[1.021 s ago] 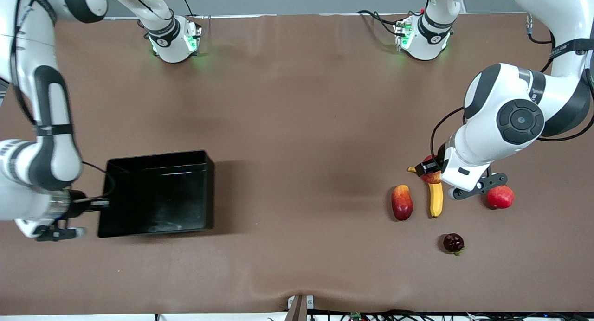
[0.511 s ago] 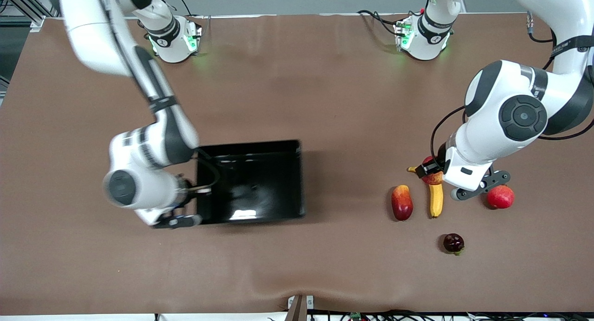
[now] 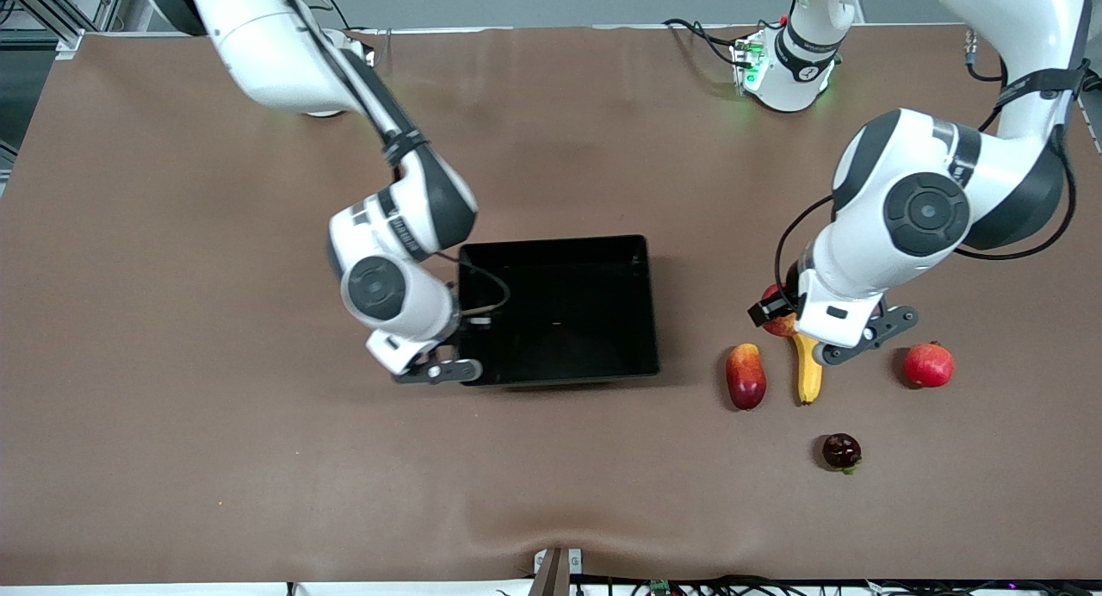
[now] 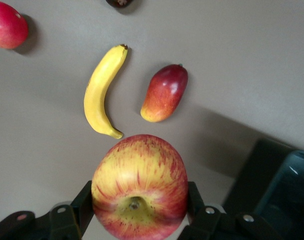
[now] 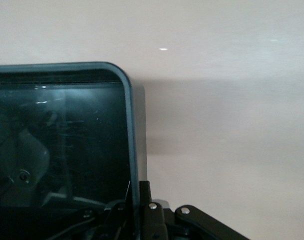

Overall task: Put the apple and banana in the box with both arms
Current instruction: 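Drag the black tray toward the fruit with the right gripper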

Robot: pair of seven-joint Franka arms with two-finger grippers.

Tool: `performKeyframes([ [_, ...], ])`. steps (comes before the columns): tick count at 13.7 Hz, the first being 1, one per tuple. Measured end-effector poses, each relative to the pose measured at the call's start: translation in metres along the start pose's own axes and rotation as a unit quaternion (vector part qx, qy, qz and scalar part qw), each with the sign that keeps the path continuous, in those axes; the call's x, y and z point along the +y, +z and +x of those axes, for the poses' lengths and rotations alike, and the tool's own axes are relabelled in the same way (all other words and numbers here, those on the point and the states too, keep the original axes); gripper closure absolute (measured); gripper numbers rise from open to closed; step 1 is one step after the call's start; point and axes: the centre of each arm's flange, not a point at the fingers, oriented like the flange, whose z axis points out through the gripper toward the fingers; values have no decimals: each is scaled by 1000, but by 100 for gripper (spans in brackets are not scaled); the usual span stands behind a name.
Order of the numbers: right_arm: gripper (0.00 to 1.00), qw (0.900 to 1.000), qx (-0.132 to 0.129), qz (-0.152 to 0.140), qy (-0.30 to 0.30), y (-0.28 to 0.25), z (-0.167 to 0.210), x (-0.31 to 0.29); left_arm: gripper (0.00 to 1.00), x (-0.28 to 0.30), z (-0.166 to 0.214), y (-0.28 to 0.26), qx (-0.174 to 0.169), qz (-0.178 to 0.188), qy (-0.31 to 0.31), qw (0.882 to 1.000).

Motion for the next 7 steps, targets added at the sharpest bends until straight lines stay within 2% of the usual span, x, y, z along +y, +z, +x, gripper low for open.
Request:
performKeyframes([
  [3,96,1000,18,7,9,19,-8,-25,25,7,-5,11,-14,0,-8,1000],
  [7,96,1000,13,2,21,54,-9,-28,25,33,-32,31,-36,7,10,999],
])
